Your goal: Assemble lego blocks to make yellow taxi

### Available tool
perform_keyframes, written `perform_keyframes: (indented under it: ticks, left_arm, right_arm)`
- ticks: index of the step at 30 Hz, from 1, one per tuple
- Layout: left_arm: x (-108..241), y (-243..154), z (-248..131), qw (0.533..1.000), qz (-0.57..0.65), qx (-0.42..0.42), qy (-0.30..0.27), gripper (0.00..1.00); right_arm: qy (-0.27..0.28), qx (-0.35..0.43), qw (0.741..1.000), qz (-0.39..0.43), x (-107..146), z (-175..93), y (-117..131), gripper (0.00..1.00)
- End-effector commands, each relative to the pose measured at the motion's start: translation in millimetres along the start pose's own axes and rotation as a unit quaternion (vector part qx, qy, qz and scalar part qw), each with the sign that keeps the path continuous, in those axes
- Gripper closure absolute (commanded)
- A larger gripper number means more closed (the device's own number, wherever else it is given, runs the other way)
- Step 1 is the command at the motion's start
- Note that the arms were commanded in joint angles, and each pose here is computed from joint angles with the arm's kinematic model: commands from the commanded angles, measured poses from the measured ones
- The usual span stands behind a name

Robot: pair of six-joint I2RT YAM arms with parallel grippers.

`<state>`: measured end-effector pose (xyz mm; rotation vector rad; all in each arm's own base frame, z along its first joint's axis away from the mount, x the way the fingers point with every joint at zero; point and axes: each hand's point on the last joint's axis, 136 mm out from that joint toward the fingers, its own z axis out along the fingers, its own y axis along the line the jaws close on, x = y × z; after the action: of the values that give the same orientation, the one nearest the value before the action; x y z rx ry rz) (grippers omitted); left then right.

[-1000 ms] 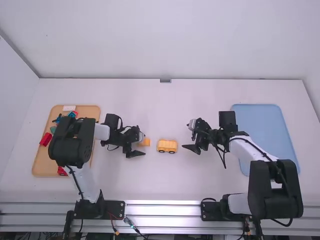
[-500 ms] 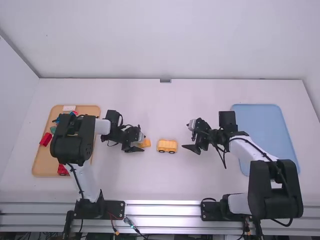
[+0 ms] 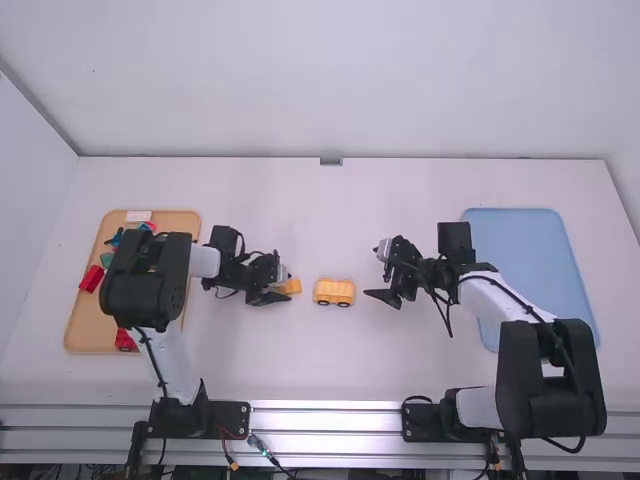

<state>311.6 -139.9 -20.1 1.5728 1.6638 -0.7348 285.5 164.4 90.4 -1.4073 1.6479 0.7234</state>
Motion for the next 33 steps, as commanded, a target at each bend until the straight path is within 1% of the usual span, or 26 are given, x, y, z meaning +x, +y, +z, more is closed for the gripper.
perform_keyframes:
  ticks: [1, 3, 9, 12, 15, 16, 17, 18, 23, 25, 27, 29, 30, 33]
  left_arm:
    - [15.9, -6.4, -2.3, 0.999, -0.025, 0.000, 0.022, 0.42]
    - [16.8, -5.7, -3.3, 0.999, -0.026, -0.001, 0.022, 0.43]
    - [15.0, -6.7, -1.3, 1.000, -0.022, 0.001, 0.021, 0.51]
    - [10.0, -7.4, -0.7, 1.000, -0.021, 0.004, 0.008, 0.55]
    - [10.4, -6.9, -1.6, 1.000, -0.023, 0.003, 0.007, 0.69]
    - [10.3, -7.0, -1.3, 1.000, -0.022, 0.003, 0.007, 0.71]
    - [10.1, -7.8, -0.2, 1.000, -0.021, 0.005, 0.009, 0.76]
    - [9.9, -7.8, -0.2, 1.000, -0.021, 0.005, 0.009, 0.77]
    - [8.7, -1.3, -4.4, 1.000, -0.025, 0.001, 0.008, 0.78]
    - [1.4, 0.1, -7.1, 0.999, -0.030, 0.007, 0.009, 0.79]
    - [-4.8, 1.6, -11.2, 0.999, -0.034, 0.011, 0.010, 0.77]
    - [-16.2, 5.6, -19.1, 0.999, -0.035, 0.012, 0.010, 0.77]
    - [-16.2, 5.6, -19.1, 0.999, -0.035, 0.012, 0.010, 0.77]
    - [-30.5, 7.1, -26.0, 1.000, -0.022, 0.008, 0.009, 0.80]
  right_arm:
    - [-0.006, -0.007, 1.000, 0.002, -0.2, 0.4, 4.9, 0.01]
    - [-0.006, -0.007, 1.000, 0.002, -0.2, 0.5, 4.9, 0.01]
    - [-0.007, -0.006, 1.000, 0.002, -0.4, 0.5, 4.6, 0.01]
    - [-0.006, -0.006, 1.000, 0.001, -0.4, 0.5, 4.5, 0.01]
    - [-0.006, -0.007, 1.000, 0.003, -0.2, 0.5, 4.9, 0.01]
    - [-0.006, -0.007, 1.000, 0.003, -0.2, 0.4, 4.9, 0.01]
    - [-0.006, -0.007, 1.000, 0.003, -0.2, 0.4, 5.0, 0.01]
    - [-0.006, -0.007, 1.000, 0.003, -0.2, 0.4, 5.0, 0.01]
    - [-0.005, -0.009, 1.000, 0.006, 0.5, 0.4, 6.3, 0.01]
    - [-0.003, -0.014, 1.000, 0.011, 2.5, 1.1, 8.9, 0.01]
    - [-0.003, -0.022, 1.000, 0.008, 3.8, 4.0, 11.9, 0.01]
    - [-0.001, -0.042, 0.999, -0.006, 7.7, 15.9, 19.0, 0.01]
    - [-0.001, -0.042, 0.999, -0.006, 7.7, 15.9, 19.0, 0.01]
    - [-0.003, -0.064, 0.998, -0.016, 16.7, 37.9, 23.4, 0.01]
